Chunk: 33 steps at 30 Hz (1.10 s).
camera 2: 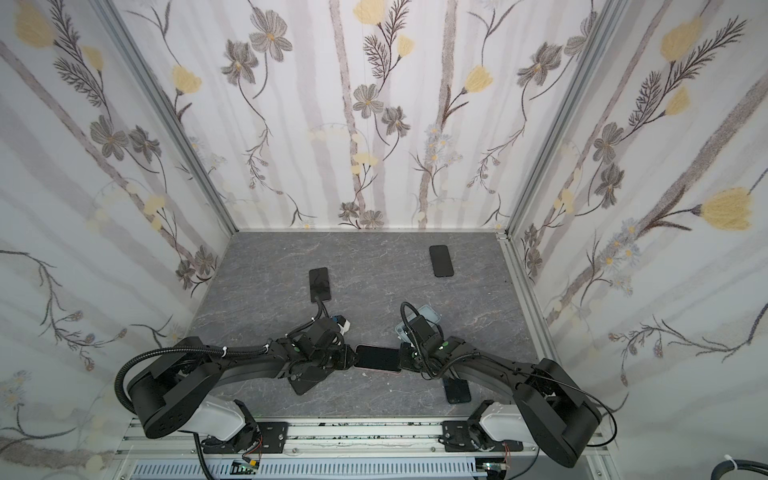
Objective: Put the phone into the phone case
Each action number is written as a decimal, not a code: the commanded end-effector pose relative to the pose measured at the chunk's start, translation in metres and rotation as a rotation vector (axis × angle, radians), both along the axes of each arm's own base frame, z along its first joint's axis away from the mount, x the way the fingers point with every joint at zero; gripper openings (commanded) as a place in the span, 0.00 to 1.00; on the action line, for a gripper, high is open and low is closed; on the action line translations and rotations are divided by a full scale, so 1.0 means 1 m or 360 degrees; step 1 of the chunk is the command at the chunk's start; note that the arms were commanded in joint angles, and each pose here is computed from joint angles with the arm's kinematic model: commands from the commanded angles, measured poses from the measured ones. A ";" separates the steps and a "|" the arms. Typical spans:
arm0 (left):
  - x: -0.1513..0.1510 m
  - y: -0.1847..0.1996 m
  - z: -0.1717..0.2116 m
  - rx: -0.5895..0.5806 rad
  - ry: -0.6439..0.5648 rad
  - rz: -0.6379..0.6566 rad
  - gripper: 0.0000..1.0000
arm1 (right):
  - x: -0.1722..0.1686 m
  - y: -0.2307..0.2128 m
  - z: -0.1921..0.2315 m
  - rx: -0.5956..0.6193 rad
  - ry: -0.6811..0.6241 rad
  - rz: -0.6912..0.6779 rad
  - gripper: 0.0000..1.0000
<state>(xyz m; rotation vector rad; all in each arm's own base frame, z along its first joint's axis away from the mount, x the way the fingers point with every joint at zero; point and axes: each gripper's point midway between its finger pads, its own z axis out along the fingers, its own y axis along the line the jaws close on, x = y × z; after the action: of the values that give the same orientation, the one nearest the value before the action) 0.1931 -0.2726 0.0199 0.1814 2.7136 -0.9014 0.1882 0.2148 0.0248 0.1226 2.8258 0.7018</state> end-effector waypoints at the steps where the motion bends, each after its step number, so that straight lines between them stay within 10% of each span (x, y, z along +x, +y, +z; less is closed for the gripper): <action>1: -0.016 0.013 -0.010 0.0067 0.0095 0.0017 0.22 | -0.006 0.011 0.001 0.0059 0.0031 0.0077 0.10; 33: -0.013 0.015 -0.007 0.0086 0.0059 0.0019 0.22 | -0.021 -0.001 0.000 -0.0001 0.0053 0.0048 0.06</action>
<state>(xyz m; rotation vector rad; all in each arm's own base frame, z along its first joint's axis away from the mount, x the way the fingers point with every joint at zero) 0.1855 -0.2642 0.0195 0.1675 2.7294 -0.8758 0.1655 0.2109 0.0209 0.0831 2.8808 0.6933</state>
